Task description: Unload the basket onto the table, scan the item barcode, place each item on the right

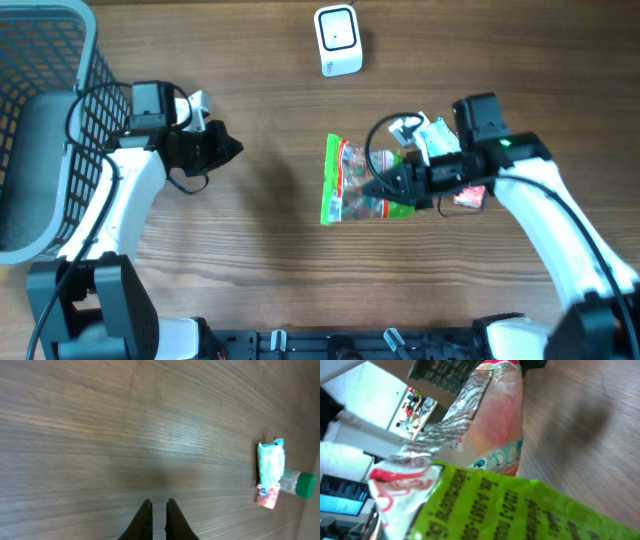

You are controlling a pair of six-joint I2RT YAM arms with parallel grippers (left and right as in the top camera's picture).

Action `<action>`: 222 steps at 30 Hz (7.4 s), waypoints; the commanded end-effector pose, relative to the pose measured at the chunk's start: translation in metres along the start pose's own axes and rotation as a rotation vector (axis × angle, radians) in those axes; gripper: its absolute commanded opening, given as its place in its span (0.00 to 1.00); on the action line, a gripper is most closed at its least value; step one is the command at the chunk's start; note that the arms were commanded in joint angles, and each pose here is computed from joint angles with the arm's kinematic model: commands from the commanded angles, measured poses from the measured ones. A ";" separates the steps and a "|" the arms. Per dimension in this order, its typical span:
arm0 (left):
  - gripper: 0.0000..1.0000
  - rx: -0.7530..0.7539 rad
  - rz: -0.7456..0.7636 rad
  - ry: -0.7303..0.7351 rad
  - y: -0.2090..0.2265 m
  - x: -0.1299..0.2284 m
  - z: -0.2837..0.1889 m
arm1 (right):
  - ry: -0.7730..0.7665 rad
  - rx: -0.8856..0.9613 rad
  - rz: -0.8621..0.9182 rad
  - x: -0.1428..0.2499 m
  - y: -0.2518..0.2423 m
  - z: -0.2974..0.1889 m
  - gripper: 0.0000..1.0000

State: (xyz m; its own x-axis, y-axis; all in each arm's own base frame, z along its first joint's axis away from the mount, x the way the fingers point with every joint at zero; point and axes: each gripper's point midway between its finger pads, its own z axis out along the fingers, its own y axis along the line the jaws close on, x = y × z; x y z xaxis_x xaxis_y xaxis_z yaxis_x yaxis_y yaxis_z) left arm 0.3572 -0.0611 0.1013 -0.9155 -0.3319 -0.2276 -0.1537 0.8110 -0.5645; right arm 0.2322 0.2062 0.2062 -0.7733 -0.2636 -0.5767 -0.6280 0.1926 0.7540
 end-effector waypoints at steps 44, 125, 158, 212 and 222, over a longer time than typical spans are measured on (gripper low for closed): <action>1.00 -0.315 0.062 -0.156 0.057 -0.034 -0.023 | 0.089 0.774 -0.002 -0.132 0.030 -0.114 0.04; 1.00 -0.315 0.062 -0.156 0.057 -0.034 -0.023 | 0.323 1.867 -0.723 -0.245 -0.276 0.058 0.04; 1.00 -0.316 0.062 -0.156 0.057 -0.034 -0.023 | 0.609 0.711 0.202 -0.041 -0.155 -0.013 0.04; 1.00 -0.315 0.062 -0.156 0.057 -0.034 -0.023 | -0.143 1.284 0.036 -0.186 -0.194 -0.078 0.99; 1.00 -0.315 0.062 -0.156 0.057 -0.034 -0.023 | -0.622 1.222 -0.255 -0.238 0.047 -0.176 1.00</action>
State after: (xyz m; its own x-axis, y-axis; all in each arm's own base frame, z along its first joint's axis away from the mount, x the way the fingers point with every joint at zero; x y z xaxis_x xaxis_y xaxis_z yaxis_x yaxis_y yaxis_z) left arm 0.3663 0.0042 0.0850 -0.8755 -0.3286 -0.3542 -0.2365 0.9308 -0.2788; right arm 0.4320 0.1254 0.3857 -0.4366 -0.0720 -0.8968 -0.2040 0.9787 0.0207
